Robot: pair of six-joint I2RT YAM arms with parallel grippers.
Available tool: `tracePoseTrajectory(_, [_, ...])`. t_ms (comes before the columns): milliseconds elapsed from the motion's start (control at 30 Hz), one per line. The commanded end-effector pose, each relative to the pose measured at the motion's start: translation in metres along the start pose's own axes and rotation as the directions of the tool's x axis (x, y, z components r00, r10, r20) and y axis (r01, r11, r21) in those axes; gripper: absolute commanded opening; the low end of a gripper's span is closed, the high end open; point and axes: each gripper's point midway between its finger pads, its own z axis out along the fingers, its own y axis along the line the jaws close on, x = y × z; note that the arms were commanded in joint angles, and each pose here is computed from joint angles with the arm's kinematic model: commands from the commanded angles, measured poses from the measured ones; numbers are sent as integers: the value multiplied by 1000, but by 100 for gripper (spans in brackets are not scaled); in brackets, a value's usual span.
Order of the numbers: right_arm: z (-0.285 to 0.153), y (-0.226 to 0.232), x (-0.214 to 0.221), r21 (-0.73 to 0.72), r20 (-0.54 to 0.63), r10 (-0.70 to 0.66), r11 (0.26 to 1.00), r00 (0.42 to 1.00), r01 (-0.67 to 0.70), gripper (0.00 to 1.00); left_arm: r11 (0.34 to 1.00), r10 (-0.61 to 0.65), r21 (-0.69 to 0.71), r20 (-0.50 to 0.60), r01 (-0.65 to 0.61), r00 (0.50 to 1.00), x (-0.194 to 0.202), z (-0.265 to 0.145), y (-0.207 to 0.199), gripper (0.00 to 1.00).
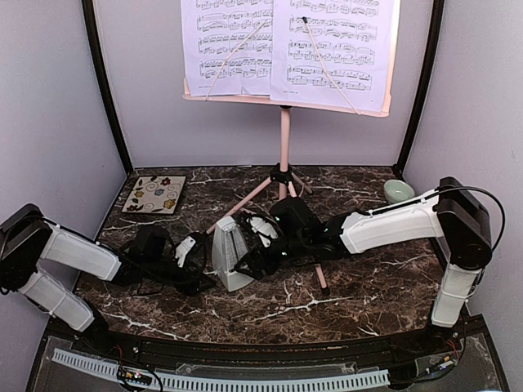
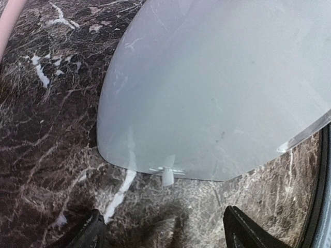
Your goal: Set up the instrument practice props
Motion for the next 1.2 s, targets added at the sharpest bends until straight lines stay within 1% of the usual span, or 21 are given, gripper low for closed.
tracePoseTrajectory(0, [3,3,-9,1,23,-12,1000,1000,12,81,990,124,-63,6,-123,992,-15,9,12,81])
tracePoseTrajectory(67, [3,4,-7,-1,15,-17,1000,1000,17,81,985,163,-62,-11,-163,987,-22,13,13,82])
tracePoseTrajectory(133, [4,3,-4,-1,5,-22,1000,1000,22,81,983,170,-69,-34,-173,985,-24,18,17,82])
tracePoseTrajectory(200, [2,6,-15,-2,21,-32,999,999,32,81,981,186,-55,-45,-189,981,-24,23,17,82])
tracePoseTrajectory(300, [1,6,-17,-3,18,-41,999,999,41,81,979,198,-34,-73,-201,978,-24,26,15,82])
tracePoseTrajectory(433, [1,6,-15,-8,13,-48,999,999,49,81,970,244,-6,-47,-245,969,-29,26,10,81])
tracePoseTrajectory(600, [1,3,-13,-15,11,-50,999,999,50,80,930,368,23,18,-368,930,-48,24,0,80])
tracePoseTrajectory(700, [1,1,-12,-17,9,-51,999,999,51,80,905,418,68,22,-419,908,-50,29,-6,80])
tracePoseTrajectory(767, [1,-1,-12,-18,8,-50,999,999,50,79,894,439,95,14,-438,898,-48,34,-7,79])
tracePoseTrajectory(967, [-1,-4,-10,-18,5,-49,999,999,50,78,868,480,128,26,-479,877,-48,38,-11,72])
tracePoseTrajectory(1067, [-1,-5,-11,-18,9,-48,999,999,48,76,860,493,137,27,-491,870,-47,40,-11,72])
tracePoseTrajectory(1167, [0,-5,-11,-22,10,-47,999,999,47,73,849,510,141,30,-509,860,-46,41,-12,75])
